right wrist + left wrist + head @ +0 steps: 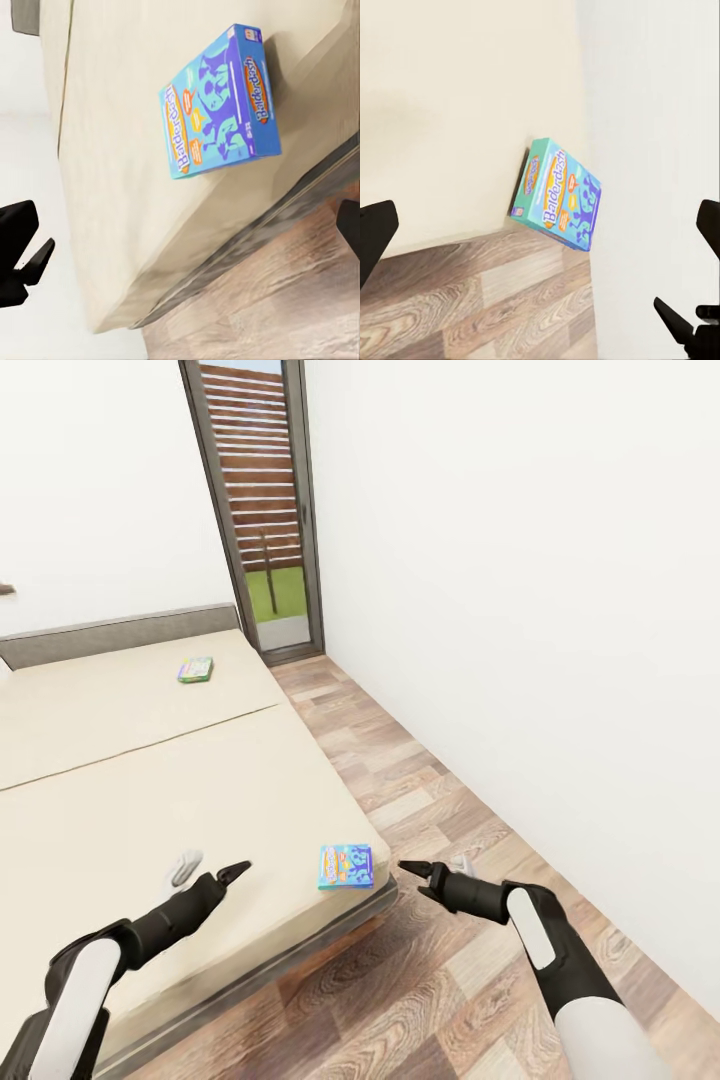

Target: Put all the toys in the child's room - the three board games (two on the bed and one on the table), the two jigsaw puzzles on the table, and the tennis ball on the table - inside the toy box on the table in the child's room.

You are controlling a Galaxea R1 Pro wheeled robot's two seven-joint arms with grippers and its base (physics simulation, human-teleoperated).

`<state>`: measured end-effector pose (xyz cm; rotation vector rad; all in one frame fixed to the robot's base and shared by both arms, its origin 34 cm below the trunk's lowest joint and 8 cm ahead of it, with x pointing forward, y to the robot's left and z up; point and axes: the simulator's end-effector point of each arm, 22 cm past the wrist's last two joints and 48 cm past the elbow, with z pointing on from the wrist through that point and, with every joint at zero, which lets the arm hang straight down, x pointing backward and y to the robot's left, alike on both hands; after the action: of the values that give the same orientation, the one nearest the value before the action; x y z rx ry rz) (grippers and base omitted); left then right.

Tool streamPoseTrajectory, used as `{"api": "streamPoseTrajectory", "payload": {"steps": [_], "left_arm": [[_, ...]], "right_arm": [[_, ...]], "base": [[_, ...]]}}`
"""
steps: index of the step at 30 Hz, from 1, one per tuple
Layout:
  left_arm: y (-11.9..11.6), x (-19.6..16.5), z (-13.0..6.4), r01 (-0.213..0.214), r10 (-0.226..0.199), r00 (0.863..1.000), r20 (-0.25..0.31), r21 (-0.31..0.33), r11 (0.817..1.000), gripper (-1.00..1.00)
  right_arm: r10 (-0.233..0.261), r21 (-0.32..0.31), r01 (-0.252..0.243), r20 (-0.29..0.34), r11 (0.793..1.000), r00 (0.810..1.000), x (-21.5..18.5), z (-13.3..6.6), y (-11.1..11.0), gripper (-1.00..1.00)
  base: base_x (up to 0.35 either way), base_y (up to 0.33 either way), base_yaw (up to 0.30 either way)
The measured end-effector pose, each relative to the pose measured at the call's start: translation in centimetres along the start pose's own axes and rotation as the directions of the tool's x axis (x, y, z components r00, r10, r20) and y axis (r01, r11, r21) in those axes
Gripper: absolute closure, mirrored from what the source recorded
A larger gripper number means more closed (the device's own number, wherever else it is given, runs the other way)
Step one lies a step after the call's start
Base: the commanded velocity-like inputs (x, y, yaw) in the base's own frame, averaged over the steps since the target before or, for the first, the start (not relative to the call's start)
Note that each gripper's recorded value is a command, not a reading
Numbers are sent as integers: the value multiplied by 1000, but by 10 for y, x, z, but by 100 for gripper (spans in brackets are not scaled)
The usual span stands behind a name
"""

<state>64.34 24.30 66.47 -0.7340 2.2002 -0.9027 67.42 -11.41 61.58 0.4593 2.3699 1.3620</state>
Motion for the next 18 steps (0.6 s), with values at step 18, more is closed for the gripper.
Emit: {"api": "streamPoseTrajectory", "payload": {"steps": [18], "left_arm": [[-33,22,4,43,-26,992,-127,132,990,-100]], "right_arm": [[92,-132,-79,95,988,991,-28,9,0,-100]], "base": [[0,0,0]]}}
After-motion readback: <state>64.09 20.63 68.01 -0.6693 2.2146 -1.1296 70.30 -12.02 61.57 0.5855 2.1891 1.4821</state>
